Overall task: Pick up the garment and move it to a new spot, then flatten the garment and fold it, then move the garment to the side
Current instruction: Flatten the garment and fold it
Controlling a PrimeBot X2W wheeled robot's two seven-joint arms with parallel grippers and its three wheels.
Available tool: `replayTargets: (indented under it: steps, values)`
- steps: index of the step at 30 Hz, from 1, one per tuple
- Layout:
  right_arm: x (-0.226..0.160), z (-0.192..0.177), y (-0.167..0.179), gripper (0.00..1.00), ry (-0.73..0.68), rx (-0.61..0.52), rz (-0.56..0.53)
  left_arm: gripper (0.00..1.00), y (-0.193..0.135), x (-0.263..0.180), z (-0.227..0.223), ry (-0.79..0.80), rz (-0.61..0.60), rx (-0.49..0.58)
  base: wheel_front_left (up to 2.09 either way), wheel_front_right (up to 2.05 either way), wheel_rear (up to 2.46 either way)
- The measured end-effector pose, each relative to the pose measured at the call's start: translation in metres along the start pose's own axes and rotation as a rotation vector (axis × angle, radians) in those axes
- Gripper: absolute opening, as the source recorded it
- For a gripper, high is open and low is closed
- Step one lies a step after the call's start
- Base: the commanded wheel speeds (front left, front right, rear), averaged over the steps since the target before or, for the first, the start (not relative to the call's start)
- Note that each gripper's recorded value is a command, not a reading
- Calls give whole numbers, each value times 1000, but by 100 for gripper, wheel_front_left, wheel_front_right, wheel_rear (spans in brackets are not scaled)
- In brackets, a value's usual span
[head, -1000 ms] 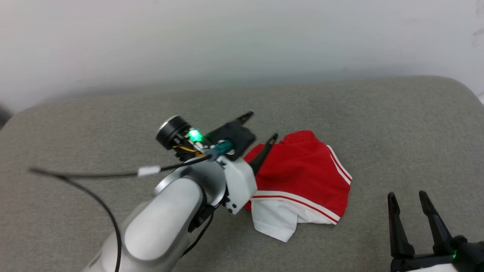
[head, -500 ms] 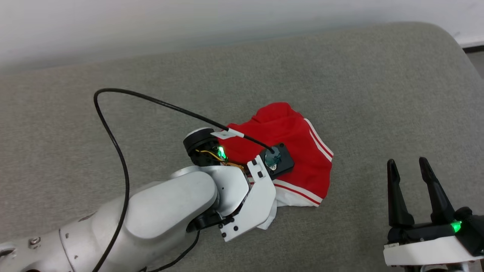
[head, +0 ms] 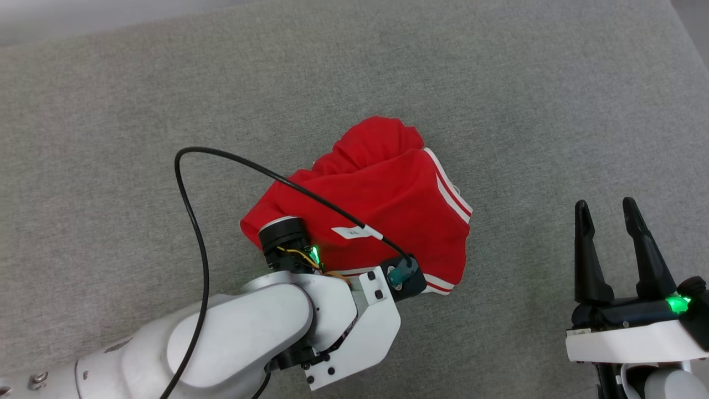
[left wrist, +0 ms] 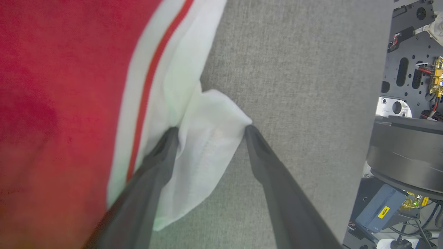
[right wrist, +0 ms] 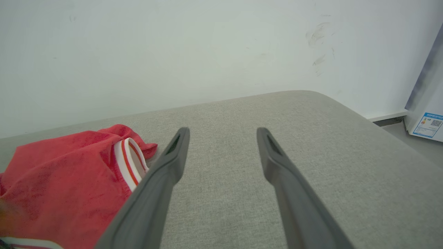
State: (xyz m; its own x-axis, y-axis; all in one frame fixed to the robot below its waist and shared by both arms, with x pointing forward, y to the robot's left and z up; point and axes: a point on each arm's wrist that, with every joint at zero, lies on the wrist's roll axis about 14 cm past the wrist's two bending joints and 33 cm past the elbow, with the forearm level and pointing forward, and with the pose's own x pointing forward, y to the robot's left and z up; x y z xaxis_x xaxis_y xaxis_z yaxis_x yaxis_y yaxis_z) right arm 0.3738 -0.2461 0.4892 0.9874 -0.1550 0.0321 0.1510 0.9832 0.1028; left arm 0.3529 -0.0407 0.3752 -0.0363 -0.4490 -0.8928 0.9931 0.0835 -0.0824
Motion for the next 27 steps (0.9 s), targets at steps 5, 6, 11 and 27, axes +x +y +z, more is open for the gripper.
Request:
replayTargets:
  steps: [5, 6, 11, 27]
  values:
    - [1, -4, -3, 100, 11, -1, -8, 0, -2, -1, -4, 31, -15, 3, 0, 0, 0]
    - [1, -4, -2, 100, 11, -1, -6, 0, -2, -2, -5, 34, -13, 3, 0, 0, 0]
    - [0, 1, 2, 100, -3, -3, 8, 0, -1, -10, 4, -65, 13, -14, 0, 0, 0]
    - [-12, 22, 46, 100, -71, 25, 150, 0, 57, -124, -101, -140, 414, -304, 0, 0, 0]
